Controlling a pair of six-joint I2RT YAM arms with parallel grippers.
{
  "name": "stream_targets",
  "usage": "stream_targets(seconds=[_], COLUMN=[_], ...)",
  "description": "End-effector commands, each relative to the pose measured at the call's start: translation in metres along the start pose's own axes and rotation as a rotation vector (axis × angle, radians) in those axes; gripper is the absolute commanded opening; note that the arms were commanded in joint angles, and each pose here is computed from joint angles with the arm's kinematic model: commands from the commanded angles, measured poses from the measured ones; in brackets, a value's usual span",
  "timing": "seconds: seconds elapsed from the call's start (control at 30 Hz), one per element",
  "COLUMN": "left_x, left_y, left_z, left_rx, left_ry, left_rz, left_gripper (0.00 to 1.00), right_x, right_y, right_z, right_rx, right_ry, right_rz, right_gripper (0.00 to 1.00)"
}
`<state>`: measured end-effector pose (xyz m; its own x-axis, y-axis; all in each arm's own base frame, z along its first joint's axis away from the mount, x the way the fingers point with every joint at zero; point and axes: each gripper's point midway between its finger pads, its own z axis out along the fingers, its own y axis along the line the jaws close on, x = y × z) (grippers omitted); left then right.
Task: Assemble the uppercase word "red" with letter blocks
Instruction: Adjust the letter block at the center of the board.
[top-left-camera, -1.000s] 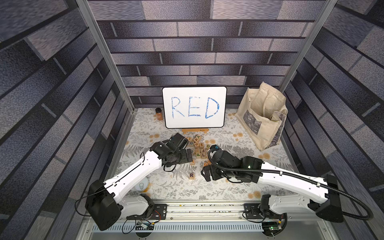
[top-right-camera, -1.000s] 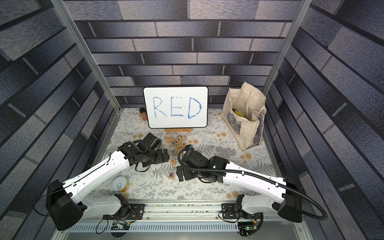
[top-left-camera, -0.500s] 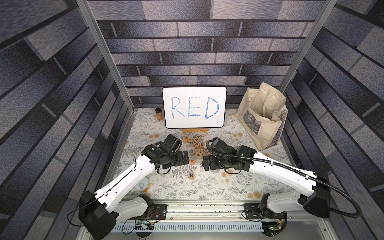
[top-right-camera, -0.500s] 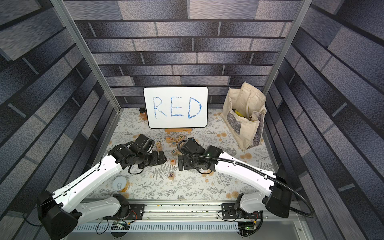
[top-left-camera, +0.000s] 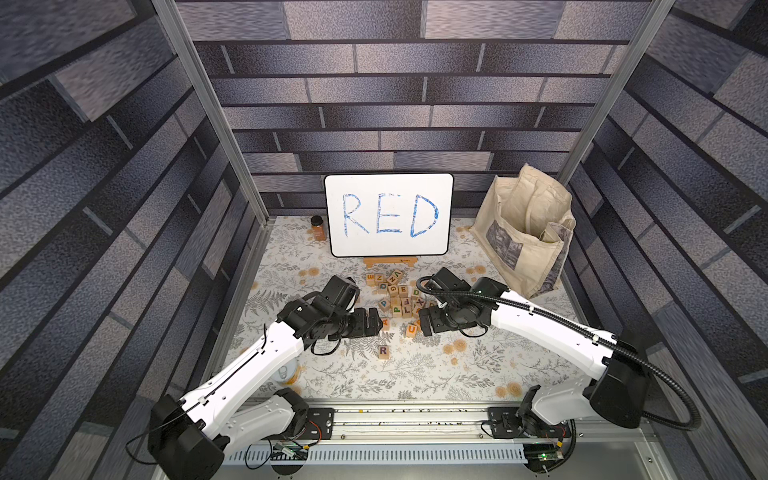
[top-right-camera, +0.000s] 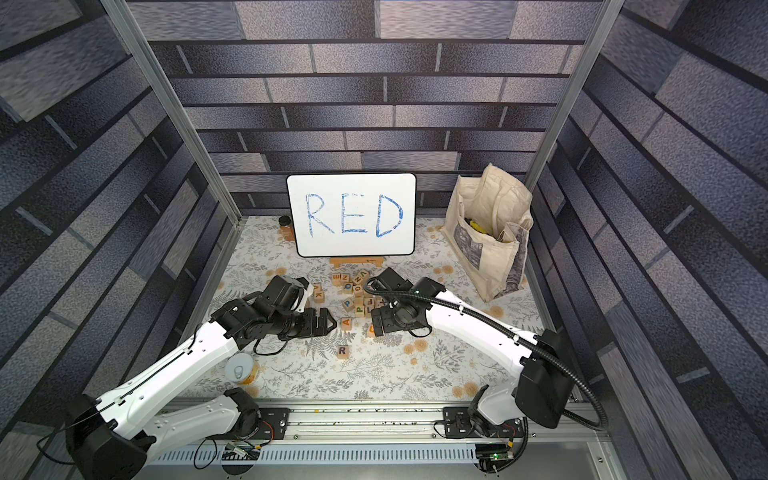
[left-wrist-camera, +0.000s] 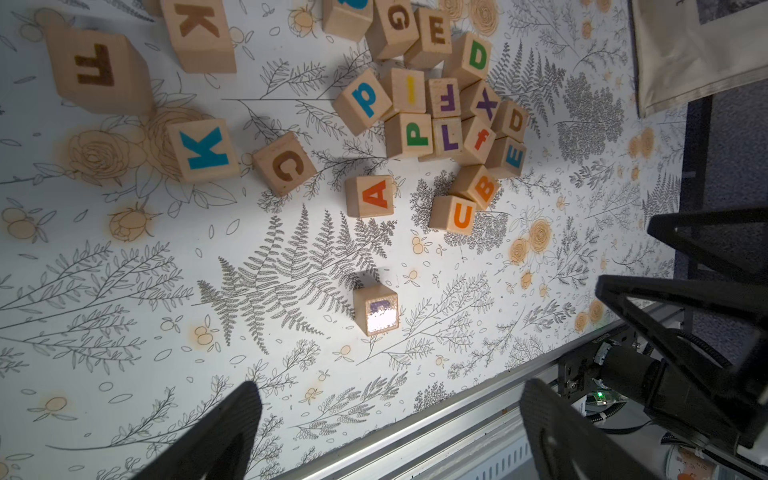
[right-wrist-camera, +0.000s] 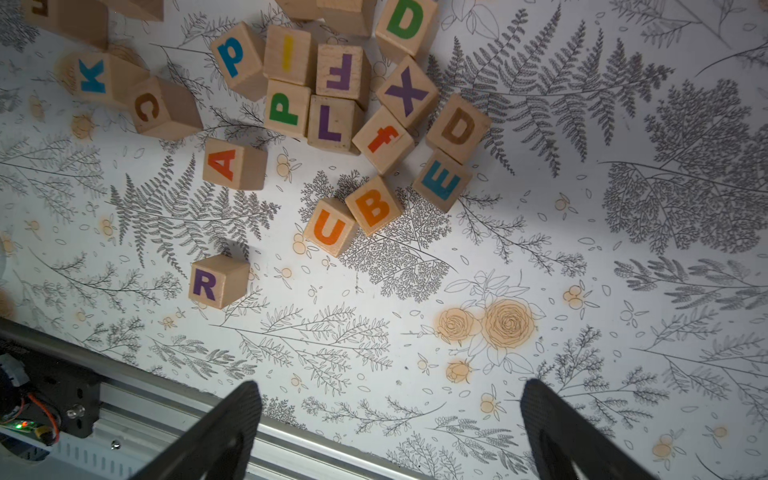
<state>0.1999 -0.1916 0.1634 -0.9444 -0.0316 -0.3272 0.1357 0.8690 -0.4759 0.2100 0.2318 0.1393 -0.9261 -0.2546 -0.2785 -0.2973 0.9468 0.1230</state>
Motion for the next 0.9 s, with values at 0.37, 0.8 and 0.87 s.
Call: stream_targets(seconds=[0.37, 0.8, 0.87], left_x=[-0.011, -0.018, -0.019], left_y=[-0.038, -0.040, -0.040], left_z=[0.009, 0.009, 0.009], left_rx=[0.152, 0.128, 0.125], left_ry=[-0.036, -0.037, -0.033], left_rz=[0.173, 0.190, 0.190], left_gripper=[1.00, 1.00, 1.00], right_x=[-0.002, -0.013, -0.015], right_y=[-0.024, -0.030, -0.031], right_z=[0.038, 0.068, 0.073], right_rx=[0.057, 0.047, 0.047], right_ry=[0.110, 0.170, 0.175], right_rz=[-0.085, -0.105, -0.106], right_gripper=[0.89, 0.59, 0.59])
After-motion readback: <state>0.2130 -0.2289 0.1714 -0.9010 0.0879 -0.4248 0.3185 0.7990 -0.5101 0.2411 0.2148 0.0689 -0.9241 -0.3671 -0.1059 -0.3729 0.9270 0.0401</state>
